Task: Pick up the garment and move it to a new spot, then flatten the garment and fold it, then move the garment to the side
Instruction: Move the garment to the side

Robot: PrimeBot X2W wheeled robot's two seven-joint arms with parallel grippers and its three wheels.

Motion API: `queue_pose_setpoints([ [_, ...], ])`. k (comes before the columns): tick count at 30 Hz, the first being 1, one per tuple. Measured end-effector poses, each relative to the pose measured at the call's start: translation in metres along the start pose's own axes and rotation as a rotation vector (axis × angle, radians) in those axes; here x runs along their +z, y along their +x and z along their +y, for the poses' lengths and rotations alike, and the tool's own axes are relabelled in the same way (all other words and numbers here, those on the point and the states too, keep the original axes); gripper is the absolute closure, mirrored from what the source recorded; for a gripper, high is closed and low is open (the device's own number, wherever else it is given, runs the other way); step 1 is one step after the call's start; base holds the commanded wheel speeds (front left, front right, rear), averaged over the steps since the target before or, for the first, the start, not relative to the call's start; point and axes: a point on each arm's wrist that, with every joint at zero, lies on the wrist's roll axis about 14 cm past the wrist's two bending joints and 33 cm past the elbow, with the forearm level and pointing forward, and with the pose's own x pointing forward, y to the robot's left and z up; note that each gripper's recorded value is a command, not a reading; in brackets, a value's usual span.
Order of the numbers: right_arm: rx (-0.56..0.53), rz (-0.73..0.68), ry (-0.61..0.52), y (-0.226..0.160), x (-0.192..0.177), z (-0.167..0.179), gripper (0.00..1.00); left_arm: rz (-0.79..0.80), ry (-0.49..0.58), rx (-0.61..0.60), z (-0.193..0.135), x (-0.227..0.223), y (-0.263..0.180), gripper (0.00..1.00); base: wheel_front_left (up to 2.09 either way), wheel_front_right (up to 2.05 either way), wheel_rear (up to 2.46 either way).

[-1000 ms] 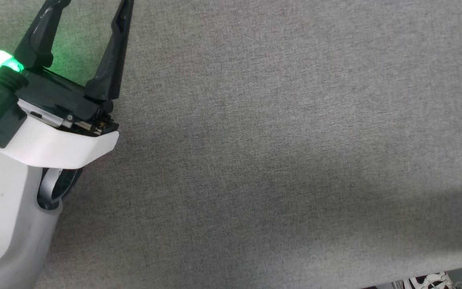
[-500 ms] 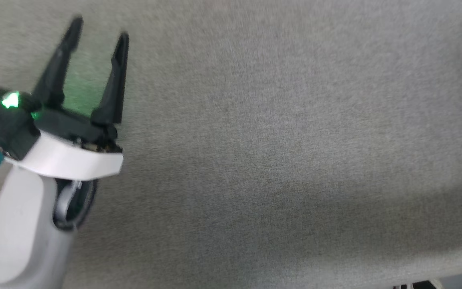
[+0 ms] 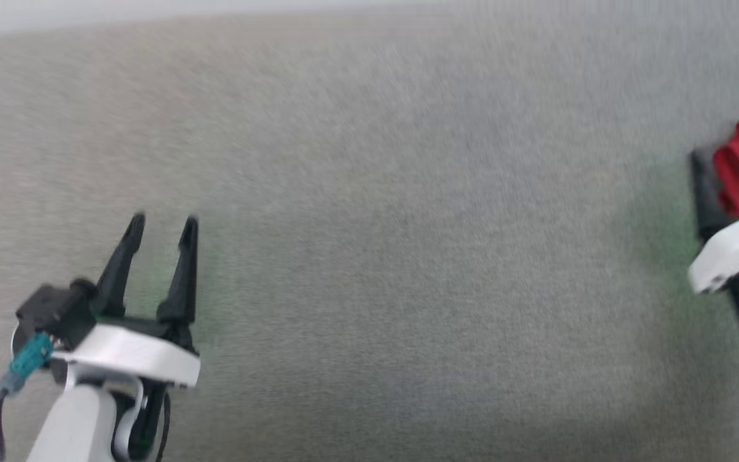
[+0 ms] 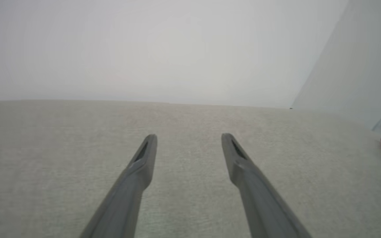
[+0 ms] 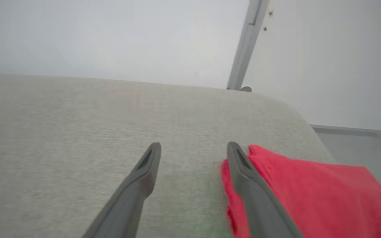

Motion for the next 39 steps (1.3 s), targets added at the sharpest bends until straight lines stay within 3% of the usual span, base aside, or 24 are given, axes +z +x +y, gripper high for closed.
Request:
queue_pose_setpoints([
  [6,0.135,-0.063,0.055,-0.023,0.009,0.058,0.0,-0.008,0.007,0.09,0.019,0.012,-0.044,0.0,0.0,0.0,0.0],
  [10,0.185,-0.119,0.079,-0.037,0.023,0.076,0.0,-0.023,-0.005,0.125,0.023,0.017,-0.066,0.0,0.0,0.0,0.0],
  [18,0.186,-0.203,0.135,-0.067,0.038,0.076,0.0,-0.054,-0.02,0.157,0.022,0.024,-0.093,0.0,0.0,0.0,0.0],
  [39,0.108,-0.217,0.202,-0.125,0.034,0.06,0.0,-0.094,-0.036,0.201,0.016,0.031,-0.132,0.0,0.0,0.0,0.0],
])
